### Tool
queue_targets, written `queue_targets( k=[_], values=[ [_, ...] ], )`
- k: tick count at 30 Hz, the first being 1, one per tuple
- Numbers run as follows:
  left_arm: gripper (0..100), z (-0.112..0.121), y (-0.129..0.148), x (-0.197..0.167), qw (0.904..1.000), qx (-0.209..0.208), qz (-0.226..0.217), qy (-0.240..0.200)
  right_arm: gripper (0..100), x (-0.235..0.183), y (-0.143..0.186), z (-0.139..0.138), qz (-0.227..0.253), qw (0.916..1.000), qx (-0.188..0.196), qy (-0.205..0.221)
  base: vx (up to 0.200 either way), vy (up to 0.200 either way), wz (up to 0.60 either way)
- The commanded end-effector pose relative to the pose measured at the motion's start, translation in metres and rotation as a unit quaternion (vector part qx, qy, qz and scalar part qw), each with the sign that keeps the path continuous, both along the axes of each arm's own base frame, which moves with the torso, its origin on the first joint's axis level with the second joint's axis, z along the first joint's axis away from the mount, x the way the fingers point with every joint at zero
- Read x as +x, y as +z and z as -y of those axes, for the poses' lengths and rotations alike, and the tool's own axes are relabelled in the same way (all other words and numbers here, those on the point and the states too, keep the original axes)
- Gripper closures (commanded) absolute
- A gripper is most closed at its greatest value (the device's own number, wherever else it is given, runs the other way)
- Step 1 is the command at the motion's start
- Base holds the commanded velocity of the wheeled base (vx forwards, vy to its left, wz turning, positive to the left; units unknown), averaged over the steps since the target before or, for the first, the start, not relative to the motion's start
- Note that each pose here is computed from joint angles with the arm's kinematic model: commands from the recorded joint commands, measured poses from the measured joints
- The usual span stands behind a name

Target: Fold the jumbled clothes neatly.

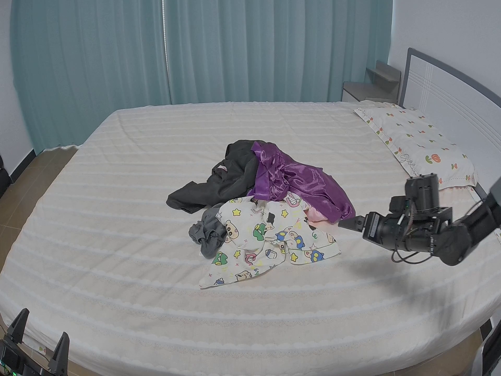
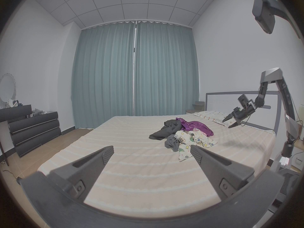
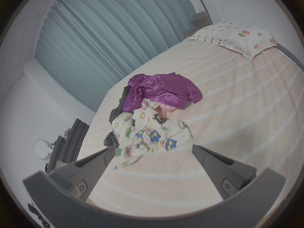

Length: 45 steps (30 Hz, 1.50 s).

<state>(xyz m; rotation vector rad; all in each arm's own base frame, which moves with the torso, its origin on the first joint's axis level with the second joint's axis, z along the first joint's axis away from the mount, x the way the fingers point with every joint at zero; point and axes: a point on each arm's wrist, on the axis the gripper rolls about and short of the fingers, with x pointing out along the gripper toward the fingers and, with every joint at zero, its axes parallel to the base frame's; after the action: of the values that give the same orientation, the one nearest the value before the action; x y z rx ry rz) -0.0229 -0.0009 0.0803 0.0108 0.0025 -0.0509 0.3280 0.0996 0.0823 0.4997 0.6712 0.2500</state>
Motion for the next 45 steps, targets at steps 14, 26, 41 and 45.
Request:
queue_targets(
  k=[14, 26, 41, 45],
  values=[
    [0, 0.0, -0.005, 0.0, 1.0, 0.0, -0.001, 0.0, 0, 0.076, -0.108, -0.014, -0.005, 0.9983, -0.057, 0.012, 0.0, 0.0, 0.0],
    [0, 0.0, -0.005, 0.0, 1.0, 0.0, -0.001, 0.0, 0, 0.09, -0.13, -0.024, -0.007, 0.9977, -0.063, 0.021, 0.0, 0.0, 0.0],
    [0, 0.0, -0.005, 0.0, 1.0, 0.0, -0.001, 0.0, 0, 0.104, -0.123, -0.015, 0.011, 0.9975, -0.069, 0.009, 0.0, 0.0, 0.0],
    [0, 0.0, -0.005, 0.0, 1.0, 0.0, 0.0, 0.0, 0, 0.108, -0.126, -0.019, 0.006, 0.9973, -0.072, 0.013, 0.0, 0.0, 0.0]
  ],
)
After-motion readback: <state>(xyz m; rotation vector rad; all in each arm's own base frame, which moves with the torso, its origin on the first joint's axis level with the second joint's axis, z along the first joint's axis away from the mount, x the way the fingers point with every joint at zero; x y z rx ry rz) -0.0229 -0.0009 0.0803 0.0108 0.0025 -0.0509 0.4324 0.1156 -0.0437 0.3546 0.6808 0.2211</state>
